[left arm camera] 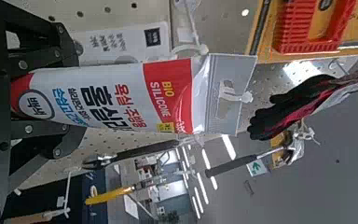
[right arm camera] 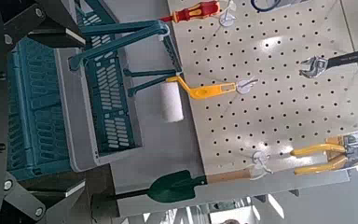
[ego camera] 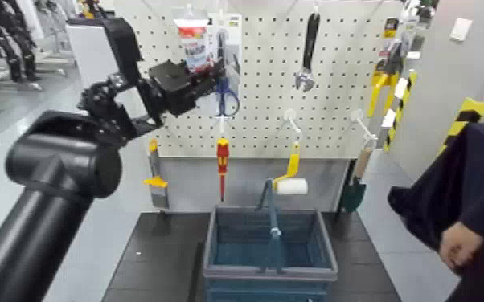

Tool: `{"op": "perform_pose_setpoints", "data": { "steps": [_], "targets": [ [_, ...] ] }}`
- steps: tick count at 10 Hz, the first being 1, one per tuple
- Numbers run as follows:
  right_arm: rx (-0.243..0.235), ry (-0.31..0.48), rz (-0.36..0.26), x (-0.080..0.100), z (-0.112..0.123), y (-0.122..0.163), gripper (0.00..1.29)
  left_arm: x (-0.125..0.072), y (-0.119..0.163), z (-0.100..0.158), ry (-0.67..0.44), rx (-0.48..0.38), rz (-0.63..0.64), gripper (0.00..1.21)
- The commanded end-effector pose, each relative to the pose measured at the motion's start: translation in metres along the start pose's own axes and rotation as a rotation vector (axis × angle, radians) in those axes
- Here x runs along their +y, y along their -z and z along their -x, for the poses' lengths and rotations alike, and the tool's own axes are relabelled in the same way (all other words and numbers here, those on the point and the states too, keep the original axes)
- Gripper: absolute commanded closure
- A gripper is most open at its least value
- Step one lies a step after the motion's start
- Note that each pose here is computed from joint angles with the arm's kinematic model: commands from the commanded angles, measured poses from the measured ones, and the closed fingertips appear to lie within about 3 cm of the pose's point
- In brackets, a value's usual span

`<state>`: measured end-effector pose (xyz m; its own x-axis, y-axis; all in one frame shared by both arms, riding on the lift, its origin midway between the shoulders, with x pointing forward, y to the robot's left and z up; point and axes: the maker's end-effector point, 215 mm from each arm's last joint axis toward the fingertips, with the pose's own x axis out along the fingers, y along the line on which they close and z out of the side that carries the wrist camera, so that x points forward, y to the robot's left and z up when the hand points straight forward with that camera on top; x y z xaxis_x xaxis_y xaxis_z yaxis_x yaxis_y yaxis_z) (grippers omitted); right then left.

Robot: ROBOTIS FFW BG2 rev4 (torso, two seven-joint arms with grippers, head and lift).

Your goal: Put the red glue tube into the crate.

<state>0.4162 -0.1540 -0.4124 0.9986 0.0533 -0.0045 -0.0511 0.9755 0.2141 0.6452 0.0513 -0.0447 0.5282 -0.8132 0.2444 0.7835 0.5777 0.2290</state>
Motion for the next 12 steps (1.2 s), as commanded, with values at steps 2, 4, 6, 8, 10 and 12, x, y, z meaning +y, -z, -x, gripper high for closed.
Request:
{"op": "perform_pose_setpoints", "data": {
  "steps": [2, 4, 6, 8, 10, 12],
  "targets": [
    [0.004, -0.002, -0.001, 0.001, 0.000, 0.001, 0.23, -0.031, 0.040, -0.008, 0.033, 0.015, 0.112, 1.15],
    [0.006, -0.003, -0.003, 0.002, 0.000, 0.002, 0.23, -0.045, 0.062, -0.008, 0.046, 0.032, 0.169, 1.15],
    [0.006, -0.003, -0.003, 0.002, 0.000, 0.002, 0.23, -0.064, 0.086, -0.007, 0.058, 0.052, 0.230, 1.15],
    [0.006, -0.003, -0.003, 0.001, -0.001, 0.001, 0.23, -0.079, 0.105, -0.006, 0.067, 0.069, 0.277, 1.15],
    [0.006, -0.002, -0.002, 0.000, -0.001, 0.001, 0.23, -0.089, 0.122, 0.002, 0.062, 0.086, 0.316, 1.15],
    [0.006, 0.001, -0.005, -0.001, 0.000, 0.001, 0.23, -0.097, 0.145, 0.013, 0.051, 0.121, 0.357, 1.15]
  ]
}}
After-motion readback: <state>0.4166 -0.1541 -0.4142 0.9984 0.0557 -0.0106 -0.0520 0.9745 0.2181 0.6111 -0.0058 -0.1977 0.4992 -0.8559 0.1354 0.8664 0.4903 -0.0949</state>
